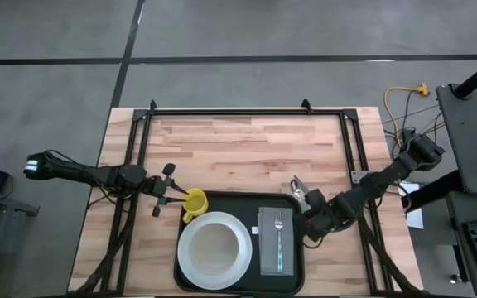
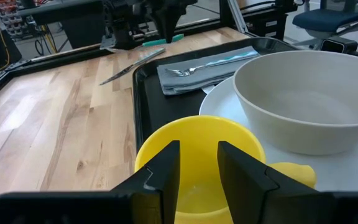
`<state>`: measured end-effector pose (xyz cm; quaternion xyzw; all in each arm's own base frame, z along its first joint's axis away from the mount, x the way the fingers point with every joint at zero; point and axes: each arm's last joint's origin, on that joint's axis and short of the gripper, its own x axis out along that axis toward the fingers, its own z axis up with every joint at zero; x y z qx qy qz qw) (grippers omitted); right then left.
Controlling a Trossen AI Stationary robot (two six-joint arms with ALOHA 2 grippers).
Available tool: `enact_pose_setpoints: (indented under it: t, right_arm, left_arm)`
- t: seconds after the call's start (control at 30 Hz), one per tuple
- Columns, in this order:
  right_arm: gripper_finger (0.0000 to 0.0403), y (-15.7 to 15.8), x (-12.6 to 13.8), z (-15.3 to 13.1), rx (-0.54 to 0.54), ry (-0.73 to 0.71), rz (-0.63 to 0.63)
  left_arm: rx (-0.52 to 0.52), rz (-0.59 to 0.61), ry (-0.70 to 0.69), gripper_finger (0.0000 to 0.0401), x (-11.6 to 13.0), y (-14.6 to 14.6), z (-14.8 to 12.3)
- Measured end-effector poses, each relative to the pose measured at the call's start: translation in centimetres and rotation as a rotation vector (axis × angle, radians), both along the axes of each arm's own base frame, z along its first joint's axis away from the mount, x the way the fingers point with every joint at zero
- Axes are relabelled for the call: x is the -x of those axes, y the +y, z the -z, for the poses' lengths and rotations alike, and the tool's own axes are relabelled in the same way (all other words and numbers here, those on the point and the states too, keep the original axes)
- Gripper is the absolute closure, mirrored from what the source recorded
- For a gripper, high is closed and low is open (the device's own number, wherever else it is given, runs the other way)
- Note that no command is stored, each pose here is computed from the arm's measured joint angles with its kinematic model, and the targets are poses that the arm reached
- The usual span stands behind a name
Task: Set up tray
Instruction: Put the blue spoon on the gray napkin to the right of the white plate
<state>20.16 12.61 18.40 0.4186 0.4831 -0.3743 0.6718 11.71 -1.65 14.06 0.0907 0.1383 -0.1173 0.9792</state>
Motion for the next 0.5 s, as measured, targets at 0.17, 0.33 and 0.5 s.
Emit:
enact_pose_setpoints:
  t: [0.17,0.33,0.5]
  right_arm:
    - [0.0349,2.0,-0.8,0.3,-0.027,0.017,0.061]
    - [0.0349,3.4,-2.8,0.0,-0.031,0.022,0.078]
    - [0.0349,4.6,-4.5,-0.4,-0.006,0.063,0.134]
  left_arm:
    - [0.0,0.0,0.0,0.0307,0.0,0.0,0.0]
    - [0.0,0.0,0.0,0.0307,0.0,0.0,0.0]
    - [0.0,0.0,0.0,0.0307,0.0,0.0,0.0]
